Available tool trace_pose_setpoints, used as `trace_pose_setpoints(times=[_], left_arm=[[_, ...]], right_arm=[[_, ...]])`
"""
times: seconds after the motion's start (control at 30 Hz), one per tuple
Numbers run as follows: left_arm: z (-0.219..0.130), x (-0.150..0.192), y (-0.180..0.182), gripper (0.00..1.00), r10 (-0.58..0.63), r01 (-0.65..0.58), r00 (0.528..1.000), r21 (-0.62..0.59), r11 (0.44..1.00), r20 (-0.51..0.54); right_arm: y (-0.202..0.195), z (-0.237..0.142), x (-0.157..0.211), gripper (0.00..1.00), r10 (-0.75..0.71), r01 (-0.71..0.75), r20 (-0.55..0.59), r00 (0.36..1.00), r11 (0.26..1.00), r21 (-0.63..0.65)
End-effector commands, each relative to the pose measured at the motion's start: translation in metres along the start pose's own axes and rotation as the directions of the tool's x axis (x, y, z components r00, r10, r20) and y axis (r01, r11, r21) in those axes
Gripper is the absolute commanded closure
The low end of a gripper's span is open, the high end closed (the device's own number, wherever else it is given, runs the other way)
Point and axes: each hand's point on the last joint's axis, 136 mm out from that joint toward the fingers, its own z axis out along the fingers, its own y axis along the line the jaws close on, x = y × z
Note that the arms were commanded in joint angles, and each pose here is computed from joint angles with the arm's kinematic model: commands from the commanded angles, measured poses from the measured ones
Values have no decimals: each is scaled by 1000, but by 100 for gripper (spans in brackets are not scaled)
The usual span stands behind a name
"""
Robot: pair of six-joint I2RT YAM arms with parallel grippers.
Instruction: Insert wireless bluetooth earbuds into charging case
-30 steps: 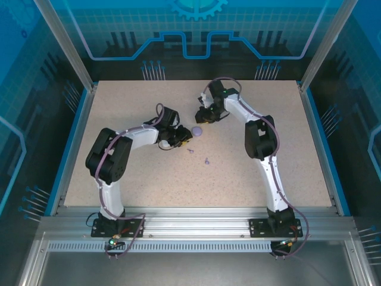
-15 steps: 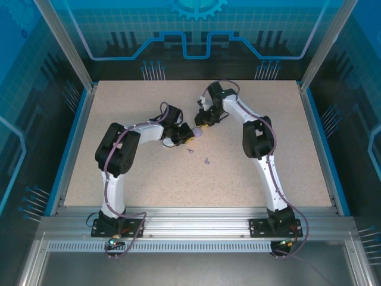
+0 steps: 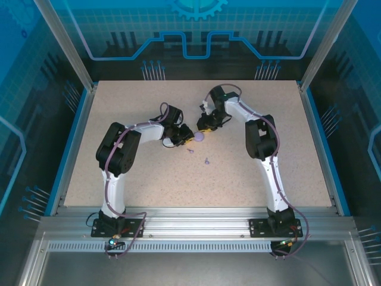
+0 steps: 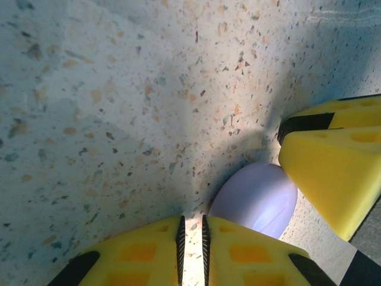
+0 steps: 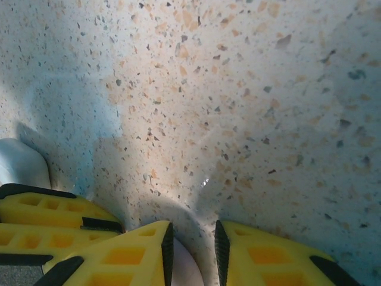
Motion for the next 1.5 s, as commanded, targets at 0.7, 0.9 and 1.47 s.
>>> trace_pose_setpoints(times=[0.7, 0.9, 1.47], left_arm=[[-24, 5, -26, 52, 34, -35, 999, 154, 988, 4], [-15, 6, -24, 48, 16, -13, 1000, 176, 984, -12], [1, 11, -8, 49, -16, 22, 999, 136, 990, -46]], right_arm=[[20, -48, 17, 64, 16, -14, 67, 998, 1000, -22], [18, -37, 22, 67, 33, -31, 40, 999, 998, -48], [7, -22, 32, 72, 69, -69, 12, 998, 997, -40]])
